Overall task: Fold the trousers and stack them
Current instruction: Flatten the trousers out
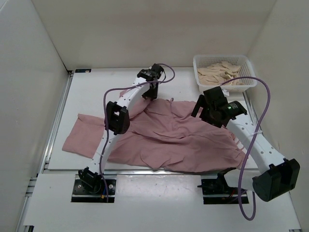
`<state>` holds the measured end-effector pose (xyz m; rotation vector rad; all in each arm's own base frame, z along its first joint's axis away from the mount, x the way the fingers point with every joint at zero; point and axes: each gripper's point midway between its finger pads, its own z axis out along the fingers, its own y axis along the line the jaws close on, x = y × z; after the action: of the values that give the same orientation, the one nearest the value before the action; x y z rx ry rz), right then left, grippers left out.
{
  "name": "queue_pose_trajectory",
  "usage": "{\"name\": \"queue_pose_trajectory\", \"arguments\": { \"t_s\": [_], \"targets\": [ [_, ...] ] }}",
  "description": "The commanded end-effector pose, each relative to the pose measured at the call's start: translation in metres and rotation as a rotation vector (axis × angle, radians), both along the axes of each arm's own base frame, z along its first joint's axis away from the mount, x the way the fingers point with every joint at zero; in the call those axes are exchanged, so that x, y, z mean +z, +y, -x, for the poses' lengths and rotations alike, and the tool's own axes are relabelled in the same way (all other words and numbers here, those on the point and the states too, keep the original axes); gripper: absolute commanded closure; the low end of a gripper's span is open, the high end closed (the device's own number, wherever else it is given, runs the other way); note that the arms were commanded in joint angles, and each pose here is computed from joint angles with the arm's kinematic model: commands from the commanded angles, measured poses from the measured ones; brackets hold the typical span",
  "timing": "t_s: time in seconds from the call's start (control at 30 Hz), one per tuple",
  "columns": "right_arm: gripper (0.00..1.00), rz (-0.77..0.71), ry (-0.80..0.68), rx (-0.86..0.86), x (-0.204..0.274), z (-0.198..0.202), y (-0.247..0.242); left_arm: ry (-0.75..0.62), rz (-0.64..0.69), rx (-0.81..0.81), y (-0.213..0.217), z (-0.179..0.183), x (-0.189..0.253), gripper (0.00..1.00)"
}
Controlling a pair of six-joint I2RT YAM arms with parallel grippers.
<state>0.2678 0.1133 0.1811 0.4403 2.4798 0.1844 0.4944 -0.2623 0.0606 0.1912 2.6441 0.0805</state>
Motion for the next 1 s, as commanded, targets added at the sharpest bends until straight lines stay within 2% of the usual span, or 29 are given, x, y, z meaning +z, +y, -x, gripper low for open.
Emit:
{"name": "queue_pose_trajectory", "arguments": {
  "t_s": [0.0, 0.03, 0.1, 0.17, 0.2, 0.27, 0.3, 0.33, 0.37, 0.4, 0.43, 0.47, 0.5, 0.53, 0.6, 0.73, 0.8, 0.83, 0.87, 0.9, 0.93, 0.97],
  "targets": [
    [0.01, 0.009, 0.014, -0.032, 0.000, 0.006, -0.013, -0.167, 0.096, -0.019, -0.014, -0.017, 0.074, 0.72],
    [0.01, 0.016, 0.013, -0.022, 0.000, 0.006, -0.014, -0.194, 0.084, 0.014, 0.000, -0.024, 0.082, 0.89],
    [0.01, 0.012, 0.004, -0.022, 0.004, 0.005, -0.013, -0.258, 0.124, 0.061, 0.022, -0.027, 0.124, 0.89],
    [0.02, 0.011, 0.007, -0.009, 0.004, 0.005, -0.012, -0.238, 0.162, 0.137, 0.062, -0.030, 0.130, 0.89],
    [0.02, 0.011, 0.007, -0.009, 0.004, 0.005, -0.012, -0.283, 0.207, 0.165, 0.080, -0.027, 0.162, 0.89],
    [0.02, 0.004, 0.010, -0.003, 0.004, 0.006, -0.010, -0.243, 0.224, 0.260, 0.135, -0.024, 0.157, 0.89],
    [0.02, -0.004, 0.013, 0.003, 0.003, 0.007, -0.008, -0.270, 0.245, 0.297, 0.156, -0.014, 0.178, 0.89],
    [0.02, -0.004, 0.013, 0.003, 0.003, 0.007, -0.008, -0.208, 0.210, 0.374, 0.196, -0.002, 0.156, 0.89],
    [0.02, -0.004, 0.013, 0.003, 0.003, 0.007, -0.008, -0.200, 0.211, 0.425, 0.214, 0.006, 0.152, 0.89],
    [0.02, 0.003, 0.016, 0.010, 0.001, 0.009, -0.010, -0.227, 0.206, 0.476, 0.234, 0.018, 0.163, 0.75],
    [0.02, 0.003, 0.016, 0.010, 0.001, 0.009, -0.010, -0.210, 0.195, 0.533, 0.253, 0.027, 0.153, 0.57],
    [0.02, 0.000, 0.029, 0.006, -0.003, 0.011, -0.012, -0.138, 0.181, 0.641, 0.285, 0.047, 0.125, 0.46],
    [0.02, 0.000, 0.029, 0.006, -0.003, 0.011, -0.012, -0.126, 0.196, 0.684, 0.296, 0.058, 0.123, 0.13],
    [0.02, 0.004, 0.038, 0.006, -0.006, 0.013, -0.012, -0.103, 0.205, 0.726, 0.306, 0.067, 0.114, 0.03],
    [0.02, -0.007, 0.033, 0.011, -0.005, 0.016, -0.012, -0.092, 0.232, 0.813, 0.326, 0.086, 0.109, 0.00],
    [0.02, -0.011, 0.030, 0.024, -0.006, 0.022, -0.013, -0.201, 0.246, 0.864, 0.334, 0.094, 0.144, 0.00],
    [0.02, -0.010, 0.018, 0.031, -0.004, 0.025, -0.015, -0.240, 0.246, 0.836, 0.321, 0.092, 0.158, 0.00],
    [0.02, -0.010, 0.018, 0.031, -0.004, 0.025, -0.015, -0.245, 0.251, 0.802, 0.314, 0.089, 0.160, 0.09],
    [0.02, -0.010, 0.020, 0.031, -0.006, 0.027, -0.016, -0.243, 0.264, 0.756, 0.304, 0.086, 0.161, 0.26],
    [0.02, -0.020, 0.024, 0.025, -0.006, 0.027, -0.017, -0.211, 0.291, 0.682, 0.284, 0.081, 0.156, 0.60],
    [0.02, -0.023, 0.028, 0.028, -0.009, 0.026, -0.018, -0.163, 0.298, 0.664, 0.275, 0.077, 0.140, 0.67],
    [0.02, -0.049, 0.015, 0.021, -0.007, 0.021, -0.017, -0.129, 0.305, 0.656, 0.267, 0.077, 0.129, 0.68]
  ]
}}
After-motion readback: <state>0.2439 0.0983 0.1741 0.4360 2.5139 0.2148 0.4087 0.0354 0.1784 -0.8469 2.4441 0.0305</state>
